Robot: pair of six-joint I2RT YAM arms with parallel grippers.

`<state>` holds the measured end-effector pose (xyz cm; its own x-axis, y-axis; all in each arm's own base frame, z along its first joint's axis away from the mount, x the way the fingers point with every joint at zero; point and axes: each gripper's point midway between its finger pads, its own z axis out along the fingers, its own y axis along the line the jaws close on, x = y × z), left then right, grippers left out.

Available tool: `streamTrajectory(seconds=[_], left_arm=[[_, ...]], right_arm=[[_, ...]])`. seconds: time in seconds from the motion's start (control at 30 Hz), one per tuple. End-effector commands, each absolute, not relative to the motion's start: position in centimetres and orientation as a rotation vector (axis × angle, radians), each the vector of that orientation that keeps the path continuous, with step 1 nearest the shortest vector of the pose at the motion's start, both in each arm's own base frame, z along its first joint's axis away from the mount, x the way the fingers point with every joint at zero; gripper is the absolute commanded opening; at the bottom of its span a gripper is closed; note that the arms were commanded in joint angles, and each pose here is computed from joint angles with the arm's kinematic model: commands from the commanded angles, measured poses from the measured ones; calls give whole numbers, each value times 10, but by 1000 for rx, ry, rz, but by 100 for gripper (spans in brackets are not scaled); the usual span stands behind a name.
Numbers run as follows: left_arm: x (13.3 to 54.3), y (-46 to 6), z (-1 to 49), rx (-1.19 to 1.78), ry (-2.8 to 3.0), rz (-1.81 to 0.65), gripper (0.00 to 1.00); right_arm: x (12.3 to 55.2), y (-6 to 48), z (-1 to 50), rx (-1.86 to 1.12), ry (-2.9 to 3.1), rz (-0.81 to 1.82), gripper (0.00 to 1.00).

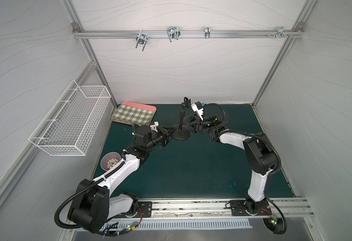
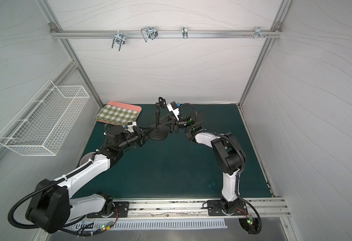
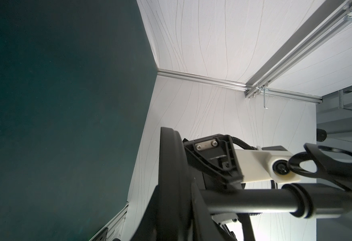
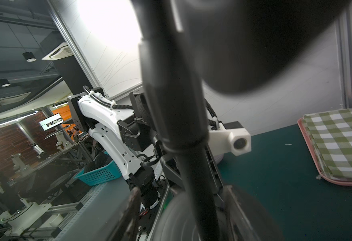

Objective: Assemble a microphone stand
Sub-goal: Screw the microphone stand pole into the microphone stand base.

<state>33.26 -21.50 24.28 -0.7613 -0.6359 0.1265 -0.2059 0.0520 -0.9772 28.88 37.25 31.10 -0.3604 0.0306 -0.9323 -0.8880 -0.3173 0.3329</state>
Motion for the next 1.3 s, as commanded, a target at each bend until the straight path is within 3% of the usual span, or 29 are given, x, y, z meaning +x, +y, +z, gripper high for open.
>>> streamTrajectory(seconds=[0.0,0.3,0.4,0.63,0.87,0.97,1.1,1.17,1.27], left_arm=[[327,-217,288,-696,1879,-1860,0],[327,-217,290,-694,1872,-1861,0],[329,-216,290,-698,1863,-1858,0],[333,-214,289,-710,1853,-1849,0],[336,-216,291,-708,1846,-1862,0],[336,-215,292,-705,1848,-1856,0],[335,-214,290,-707,1851,-1853,0],[335,-213,289,-710,1852,-1854,0],[335,-213,289,-710,1847,-1858,0]], right_arm=[[285,377,317,-1223,1186,1720,57],[301,376,312,-1023,1265,1542,9],[299,375,309,-943,1315,1405,4],[295,368,305,-640,1480,1091,3],[285,377,290,-463,1570,860,8],[281,380,292,-475,1581,857,28],[278,368,293,-531,1573,795,63],[278,362,293,-592,1574,842,69],[272,359,299,-723,1525,1066,71]])
